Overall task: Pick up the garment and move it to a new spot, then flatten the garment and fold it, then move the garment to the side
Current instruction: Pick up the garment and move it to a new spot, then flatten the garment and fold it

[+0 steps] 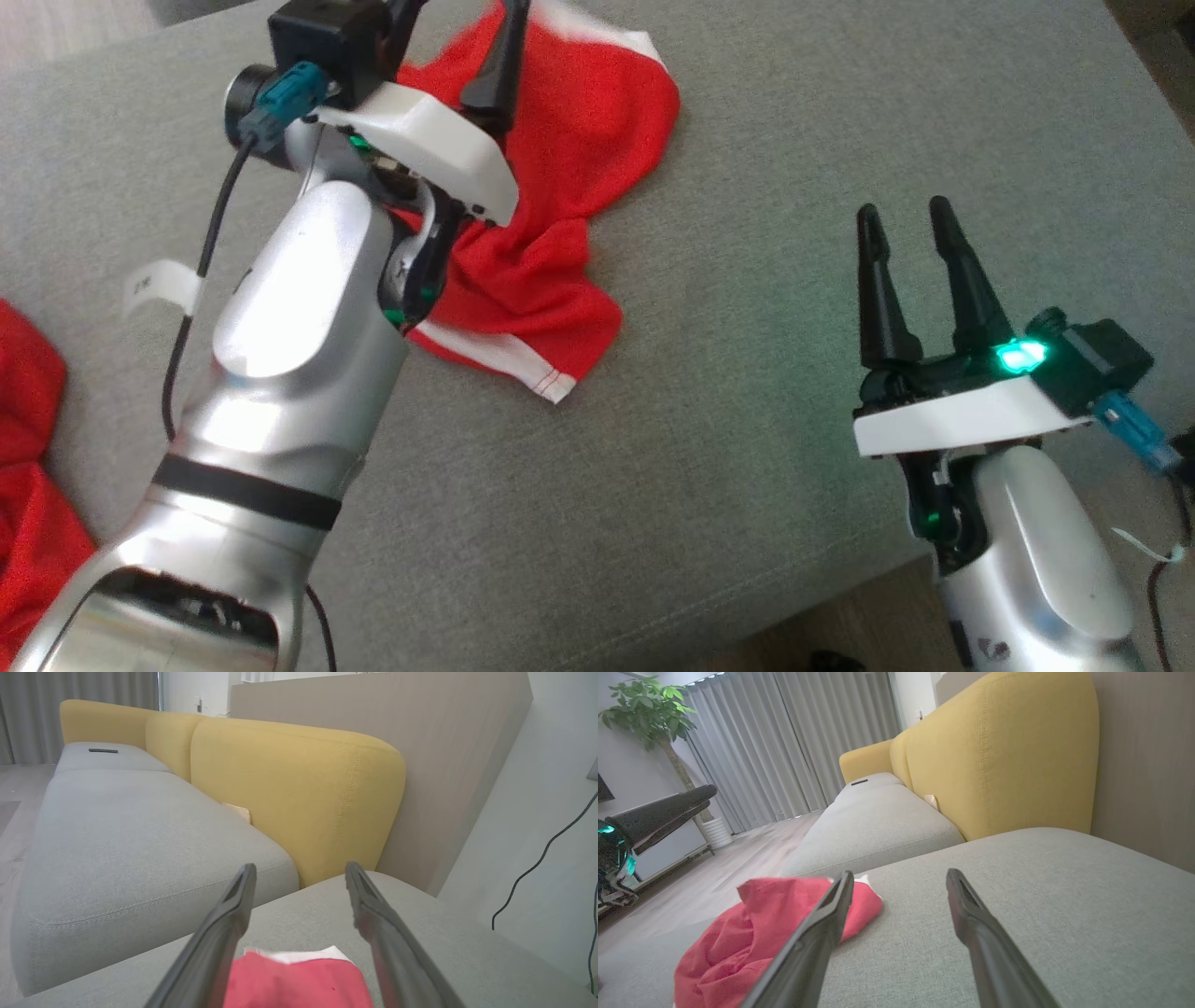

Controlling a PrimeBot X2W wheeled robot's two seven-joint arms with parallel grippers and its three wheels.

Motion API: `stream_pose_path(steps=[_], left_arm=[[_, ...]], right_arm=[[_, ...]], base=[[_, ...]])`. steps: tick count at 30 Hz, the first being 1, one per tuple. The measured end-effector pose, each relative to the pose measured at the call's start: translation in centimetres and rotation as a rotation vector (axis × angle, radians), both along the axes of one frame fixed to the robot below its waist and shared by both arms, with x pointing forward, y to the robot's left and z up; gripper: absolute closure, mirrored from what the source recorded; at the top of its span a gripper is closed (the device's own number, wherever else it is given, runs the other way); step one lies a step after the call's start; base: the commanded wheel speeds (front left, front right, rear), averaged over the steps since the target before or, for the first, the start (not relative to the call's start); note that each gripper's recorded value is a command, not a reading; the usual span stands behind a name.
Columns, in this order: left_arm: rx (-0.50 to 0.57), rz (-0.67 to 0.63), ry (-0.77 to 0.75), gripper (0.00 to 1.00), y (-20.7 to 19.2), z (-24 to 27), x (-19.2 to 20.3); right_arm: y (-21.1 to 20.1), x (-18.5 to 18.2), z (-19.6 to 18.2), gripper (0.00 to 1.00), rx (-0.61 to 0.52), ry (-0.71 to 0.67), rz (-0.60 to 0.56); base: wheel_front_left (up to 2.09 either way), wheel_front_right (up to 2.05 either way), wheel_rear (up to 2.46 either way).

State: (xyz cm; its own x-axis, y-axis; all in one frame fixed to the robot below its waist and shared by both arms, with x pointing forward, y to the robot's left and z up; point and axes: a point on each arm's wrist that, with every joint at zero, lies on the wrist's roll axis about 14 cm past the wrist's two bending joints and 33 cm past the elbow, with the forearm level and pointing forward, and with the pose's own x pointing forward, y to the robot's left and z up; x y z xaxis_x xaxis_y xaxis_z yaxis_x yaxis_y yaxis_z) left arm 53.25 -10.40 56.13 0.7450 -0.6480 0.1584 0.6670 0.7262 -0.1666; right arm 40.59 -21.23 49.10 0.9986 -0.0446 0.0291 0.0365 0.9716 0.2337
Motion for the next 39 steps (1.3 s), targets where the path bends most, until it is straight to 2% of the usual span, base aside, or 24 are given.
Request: stream_pose_path(steps=[5,11,17,20,24,31,35,39], left_arm=[[0.015,0.063,0.008,0.00,2.4,-0.9,1.0],[0.001,0.242,-0.040,0.00,10.2,1.0,1.9],[0.061,0.398,-0.026,0.00,18.3,-1.5,-2.1],[0.068,0.462,0.000,0.00,21.1,-2.7,-4.9],[0.033,0.534,0.023,0.00,23.1,-3.2,-8.4],[-0.004,0.604,0.104,0.00,23.8,-5.6,-13.4],[-0.024,0.633,0.101,0.00,24.6,-5.4,-14.0],[-0.014,0.634,0.087,0.00,25.1,-5.2,-14.0]], right_arm=[[0.3,0.5,0.1,0.00,-0.007,-0.006,0.009],[2.4,1.8,0.9,0.00,-0.020,-0.038,0.072],[5.3,2.3,0.8,0.00,-0.017,-0.043,0.148],[6.6,2.0,0.7,0.00,-0.012,-0.040,0.182],[7.7,1.6,1.3,0.00,-0.010,-0.053,0.212],[8.4,0.1,1.2,0.00,-0.009,-0.047,0.231],[8.8,-0.2,1.1,0.00,-0.009,-0.042,0.243],[10.8,-0.7,0.1,0.00,-0.010,-0.012,0.305]], base=[[0.00,0.00,0.00],[0.00,0.00,0.00],[0.00,0.00,0.00],[0.00,0.00,0.00],[0.00,0.00,0.00],[0.00,0.00,0.00],[0.00,0.00,0.00],[0.00,0.00,0.00]])
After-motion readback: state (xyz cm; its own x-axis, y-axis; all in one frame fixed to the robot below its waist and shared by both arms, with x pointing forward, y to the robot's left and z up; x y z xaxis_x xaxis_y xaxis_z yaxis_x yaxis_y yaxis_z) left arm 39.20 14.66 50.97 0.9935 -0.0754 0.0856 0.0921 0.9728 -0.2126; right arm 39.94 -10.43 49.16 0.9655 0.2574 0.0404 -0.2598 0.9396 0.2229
